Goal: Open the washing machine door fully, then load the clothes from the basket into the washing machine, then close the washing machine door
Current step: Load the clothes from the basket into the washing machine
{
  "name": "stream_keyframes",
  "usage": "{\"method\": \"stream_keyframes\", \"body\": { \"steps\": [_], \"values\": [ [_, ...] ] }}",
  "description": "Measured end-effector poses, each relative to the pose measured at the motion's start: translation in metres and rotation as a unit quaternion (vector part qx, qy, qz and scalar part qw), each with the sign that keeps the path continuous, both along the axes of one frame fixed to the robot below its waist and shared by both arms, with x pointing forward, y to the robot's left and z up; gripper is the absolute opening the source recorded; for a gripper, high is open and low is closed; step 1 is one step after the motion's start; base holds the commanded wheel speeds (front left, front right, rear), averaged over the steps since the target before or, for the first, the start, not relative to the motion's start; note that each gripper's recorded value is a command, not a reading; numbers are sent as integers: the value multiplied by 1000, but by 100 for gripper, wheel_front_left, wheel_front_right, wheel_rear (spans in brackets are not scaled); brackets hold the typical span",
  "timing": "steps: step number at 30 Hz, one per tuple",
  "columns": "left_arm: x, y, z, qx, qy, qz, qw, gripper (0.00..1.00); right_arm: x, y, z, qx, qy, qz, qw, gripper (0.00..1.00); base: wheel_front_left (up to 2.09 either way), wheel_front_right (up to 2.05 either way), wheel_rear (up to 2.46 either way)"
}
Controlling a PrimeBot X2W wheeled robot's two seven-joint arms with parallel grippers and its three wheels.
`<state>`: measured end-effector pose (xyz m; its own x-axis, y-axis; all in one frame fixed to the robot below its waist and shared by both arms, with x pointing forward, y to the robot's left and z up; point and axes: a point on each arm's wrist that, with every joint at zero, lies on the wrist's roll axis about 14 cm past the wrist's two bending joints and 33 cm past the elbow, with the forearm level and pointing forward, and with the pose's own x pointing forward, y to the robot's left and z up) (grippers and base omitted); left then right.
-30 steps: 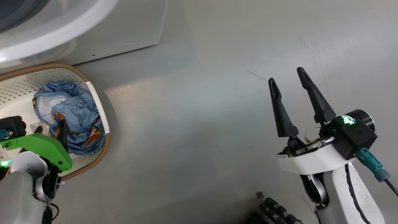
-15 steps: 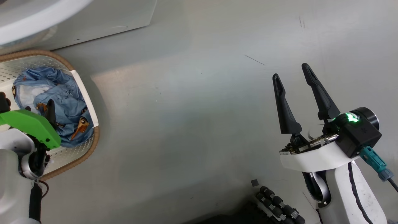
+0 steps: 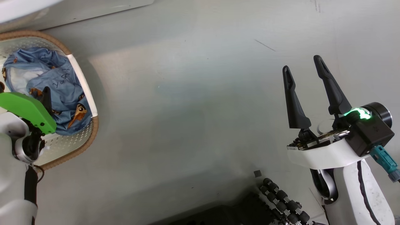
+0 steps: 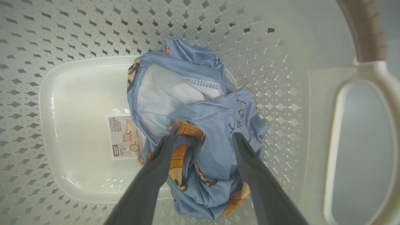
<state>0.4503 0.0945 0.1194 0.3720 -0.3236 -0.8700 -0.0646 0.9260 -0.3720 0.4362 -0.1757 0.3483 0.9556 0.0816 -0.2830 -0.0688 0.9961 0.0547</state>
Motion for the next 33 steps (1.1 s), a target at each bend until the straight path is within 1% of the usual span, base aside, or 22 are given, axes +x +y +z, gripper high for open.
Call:
{"method": "stream_keyframes", "body": {
  "steps": [9, 14, 18, 33],
  "values": [
    [2, 0, -10, 0, 12, 9, 1000, 100, 2, 0, -9, -6, 6, 3, 1000, 100, 0, 0, 0],
    [14, -10, -11, -12, 5, 8, 1000, 100, 4, 0, -13, -8, 7, 4, 1000, 100, 0, 0, 0],
    [12, -6, -18, -7, 14, 13, 1000, 100, 4, 2, -19, -9, 14, 8, 1000, 100, 0, 0, 0],
    [5, -7, -33, -4, 33, 11, 999, 100, -17, -3, -38, -15, 53, -2, 998, 100, 0, 0, 0]
  ]
}}
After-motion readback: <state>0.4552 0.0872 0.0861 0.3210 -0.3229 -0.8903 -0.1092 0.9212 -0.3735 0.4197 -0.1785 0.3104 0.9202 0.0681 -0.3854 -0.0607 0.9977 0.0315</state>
